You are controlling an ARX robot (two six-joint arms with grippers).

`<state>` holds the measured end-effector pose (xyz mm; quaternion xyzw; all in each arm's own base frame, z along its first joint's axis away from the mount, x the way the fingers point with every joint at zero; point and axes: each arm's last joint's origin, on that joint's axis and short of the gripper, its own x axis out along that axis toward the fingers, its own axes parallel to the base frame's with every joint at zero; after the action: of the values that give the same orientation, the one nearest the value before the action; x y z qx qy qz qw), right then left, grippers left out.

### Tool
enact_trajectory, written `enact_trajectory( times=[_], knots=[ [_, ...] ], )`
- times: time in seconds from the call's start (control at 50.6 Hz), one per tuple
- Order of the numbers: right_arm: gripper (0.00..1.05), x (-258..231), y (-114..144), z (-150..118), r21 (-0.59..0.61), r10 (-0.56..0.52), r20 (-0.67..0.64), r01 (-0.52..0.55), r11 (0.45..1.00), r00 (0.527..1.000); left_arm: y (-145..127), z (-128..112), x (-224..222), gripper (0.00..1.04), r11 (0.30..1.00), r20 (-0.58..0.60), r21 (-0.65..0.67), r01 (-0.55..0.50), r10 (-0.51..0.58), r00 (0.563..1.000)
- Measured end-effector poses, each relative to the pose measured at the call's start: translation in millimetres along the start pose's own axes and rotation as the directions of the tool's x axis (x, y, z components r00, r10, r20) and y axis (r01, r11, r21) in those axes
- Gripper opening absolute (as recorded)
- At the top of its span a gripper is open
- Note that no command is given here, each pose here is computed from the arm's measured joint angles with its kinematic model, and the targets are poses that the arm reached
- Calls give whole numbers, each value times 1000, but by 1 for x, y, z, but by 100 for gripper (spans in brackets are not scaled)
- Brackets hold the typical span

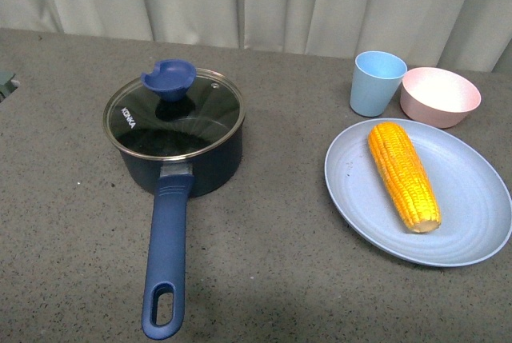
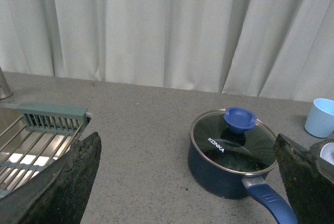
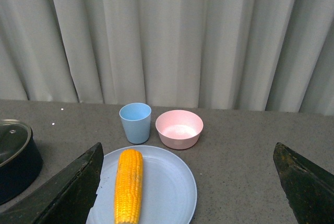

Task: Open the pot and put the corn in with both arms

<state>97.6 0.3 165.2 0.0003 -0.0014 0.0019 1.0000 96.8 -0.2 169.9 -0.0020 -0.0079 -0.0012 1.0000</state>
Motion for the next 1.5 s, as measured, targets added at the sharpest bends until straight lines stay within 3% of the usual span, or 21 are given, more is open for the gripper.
enact_trajectory(
  times=[1.502],
  knots=[
    [95, 0, 0, 0, 0, 0, 0, 0, 1000, 1000, 0, 0, 0, 98, 1000, 0, 0, 0, 0, 1000]
  ],
)
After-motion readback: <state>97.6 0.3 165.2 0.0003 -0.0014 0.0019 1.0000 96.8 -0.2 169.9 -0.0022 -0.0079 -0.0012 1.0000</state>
